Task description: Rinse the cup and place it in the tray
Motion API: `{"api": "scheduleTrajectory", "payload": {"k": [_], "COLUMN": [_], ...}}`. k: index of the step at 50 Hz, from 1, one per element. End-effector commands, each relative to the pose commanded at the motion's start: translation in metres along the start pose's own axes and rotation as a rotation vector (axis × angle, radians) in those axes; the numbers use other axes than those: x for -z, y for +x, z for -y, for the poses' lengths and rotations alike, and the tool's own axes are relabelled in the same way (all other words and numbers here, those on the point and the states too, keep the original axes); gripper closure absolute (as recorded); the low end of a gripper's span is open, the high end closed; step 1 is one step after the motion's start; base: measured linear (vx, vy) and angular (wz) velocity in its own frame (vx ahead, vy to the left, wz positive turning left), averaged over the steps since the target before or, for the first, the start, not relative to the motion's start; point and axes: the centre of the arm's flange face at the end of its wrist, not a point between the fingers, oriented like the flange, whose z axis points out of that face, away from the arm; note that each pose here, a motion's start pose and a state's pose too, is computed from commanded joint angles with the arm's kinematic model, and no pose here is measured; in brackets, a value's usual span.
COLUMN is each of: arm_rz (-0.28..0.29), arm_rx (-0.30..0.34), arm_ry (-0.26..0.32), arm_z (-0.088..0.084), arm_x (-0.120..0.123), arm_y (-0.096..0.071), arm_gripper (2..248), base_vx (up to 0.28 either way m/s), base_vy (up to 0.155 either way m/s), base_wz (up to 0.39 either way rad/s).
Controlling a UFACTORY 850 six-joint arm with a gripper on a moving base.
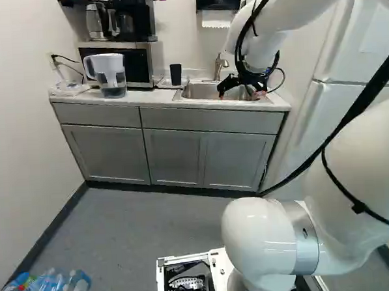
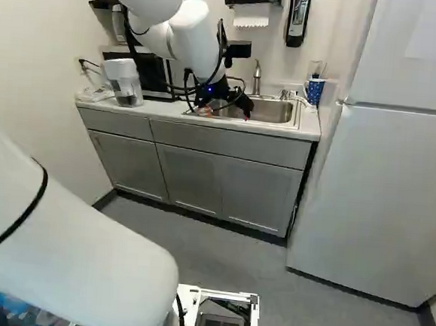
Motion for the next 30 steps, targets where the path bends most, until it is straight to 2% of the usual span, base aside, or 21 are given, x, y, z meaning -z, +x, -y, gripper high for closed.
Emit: {"api": "scheduleTrajectory", "payload": {"k": [30], "arm_rz": [-0.077], "arm_rx": [0.016], "arm_ry": [0.011], "arm_z": [0.013], "arm_x": [-0.026], "arm_y": [-0.031], "arm_gripper": [3], "base_vx": [0.000], "base_vy": [0.000], "base_wz": [0.000]}}
